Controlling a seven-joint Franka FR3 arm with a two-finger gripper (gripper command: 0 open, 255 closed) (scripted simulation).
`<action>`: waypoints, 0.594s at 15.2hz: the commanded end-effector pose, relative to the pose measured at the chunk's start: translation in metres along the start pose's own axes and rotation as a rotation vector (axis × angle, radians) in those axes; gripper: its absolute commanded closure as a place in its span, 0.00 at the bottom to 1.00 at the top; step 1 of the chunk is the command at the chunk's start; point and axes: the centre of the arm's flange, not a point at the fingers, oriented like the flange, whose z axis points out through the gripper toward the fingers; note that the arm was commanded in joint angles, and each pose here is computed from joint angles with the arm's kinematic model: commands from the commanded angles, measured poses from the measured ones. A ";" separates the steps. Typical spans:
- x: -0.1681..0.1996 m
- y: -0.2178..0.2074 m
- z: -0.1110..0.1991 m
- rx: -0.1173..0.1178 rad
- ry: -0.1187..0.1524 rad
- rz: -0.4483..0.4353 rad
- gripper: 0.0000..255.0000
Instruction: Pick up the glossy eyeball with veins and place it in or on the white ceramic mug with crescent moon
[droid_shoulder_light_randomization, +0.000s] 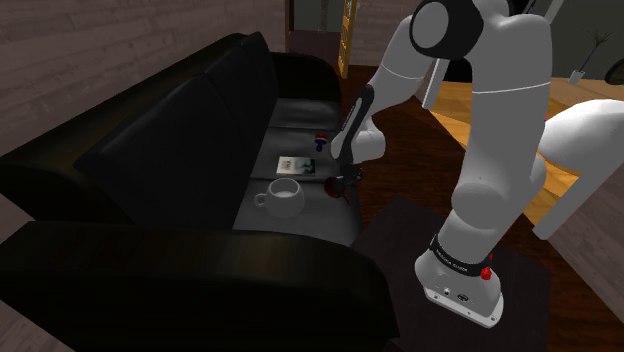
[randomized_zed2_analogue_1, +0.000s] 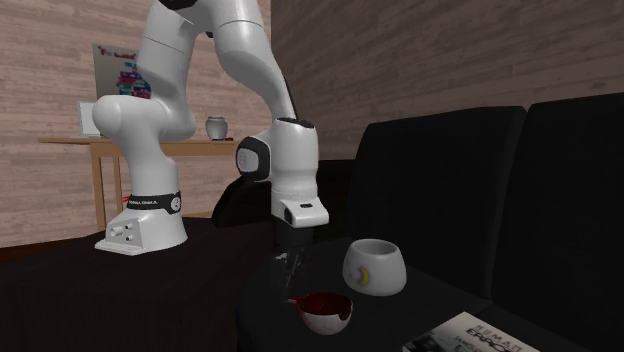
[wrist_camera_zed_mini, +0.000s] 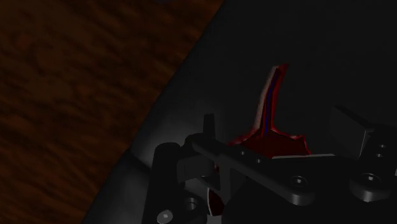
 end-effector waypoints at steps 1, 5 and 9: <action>-0.001 0.000 0.010 0.000 0.000 0.000 0.00; -0.001 0.000 0.029 0.000 0.000 0.000 0.00; -0.001 0.000 0.029 0.000 0.000 0.000 0.00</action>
